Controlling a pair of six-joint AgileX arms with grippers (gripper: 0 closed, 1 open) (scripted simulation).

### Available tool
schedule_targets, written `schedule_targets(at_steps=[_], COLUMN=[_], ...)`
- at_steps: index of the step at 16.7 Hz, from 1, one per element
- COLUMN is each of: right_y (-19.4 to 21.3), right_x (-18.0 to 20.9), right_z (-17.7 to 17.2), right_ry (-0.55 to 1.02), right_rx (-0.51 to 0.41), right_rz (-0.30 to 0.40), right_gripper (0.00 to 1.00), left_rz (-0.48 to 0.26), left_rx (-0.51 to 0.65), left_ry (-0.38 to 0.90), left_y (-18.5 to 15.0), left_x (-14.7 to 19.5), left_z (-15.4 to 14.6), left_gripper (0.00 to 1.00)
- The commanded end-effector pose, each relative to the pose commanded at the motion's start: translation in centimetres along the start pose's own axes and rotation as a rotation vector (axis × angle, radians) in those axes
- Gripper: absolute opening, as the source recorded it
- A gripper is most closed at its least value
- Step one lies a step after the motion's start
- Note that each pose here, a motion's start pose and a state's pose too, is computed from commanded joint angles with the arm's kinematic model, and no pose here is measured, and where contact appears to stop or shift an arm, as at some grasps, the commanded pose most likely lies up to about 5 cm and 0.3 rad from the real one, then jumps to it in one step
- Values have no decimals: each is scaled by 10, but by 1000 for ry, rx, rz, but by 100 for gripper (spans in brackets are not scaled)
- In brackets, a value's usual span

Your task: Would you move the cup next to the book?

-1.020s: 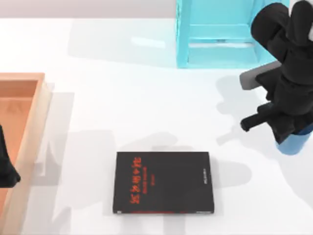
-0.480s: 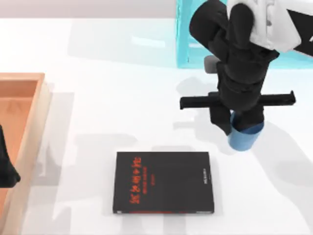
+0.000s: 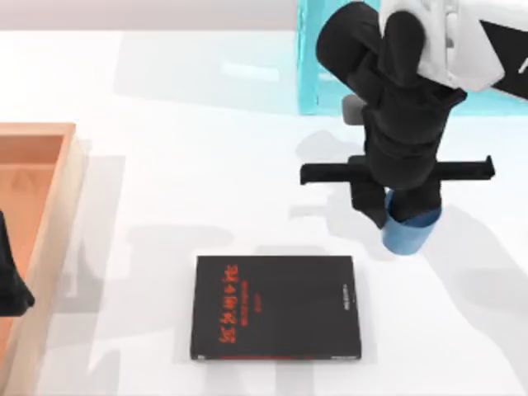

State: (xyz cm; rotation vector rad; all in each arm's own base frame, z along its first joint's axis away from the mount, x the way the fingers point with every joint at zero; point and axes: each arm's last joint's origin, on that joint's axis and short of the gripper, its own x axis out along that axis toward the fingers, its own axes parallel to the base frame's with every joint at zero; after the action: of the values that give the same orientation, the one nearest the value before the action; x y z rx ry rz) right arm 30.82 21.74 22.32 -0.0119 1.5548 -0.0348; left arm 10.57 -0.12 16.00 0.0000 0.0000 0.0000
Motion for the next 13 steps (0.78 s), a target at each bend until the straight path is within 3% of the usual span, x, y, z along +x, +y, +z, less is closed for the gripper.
schedule_targets(at_steps=[7,12,13], right_y=[-5,-6,-6], right_x=[55,60,60], right_z=[0,-1,-1], right_ry=[-1,-2,-2], right_rx=[-3,-5,-5], right_rz=[1,0,0], right_gripper=[0,0,8], left_rz=[0,0,0], left_rx=[0,0,0], left_ry=[0,0,0], left_y=[0,0,0], left_x=[0,0,0], left_z=[0,0,0], left_gripper=[100,100,100])
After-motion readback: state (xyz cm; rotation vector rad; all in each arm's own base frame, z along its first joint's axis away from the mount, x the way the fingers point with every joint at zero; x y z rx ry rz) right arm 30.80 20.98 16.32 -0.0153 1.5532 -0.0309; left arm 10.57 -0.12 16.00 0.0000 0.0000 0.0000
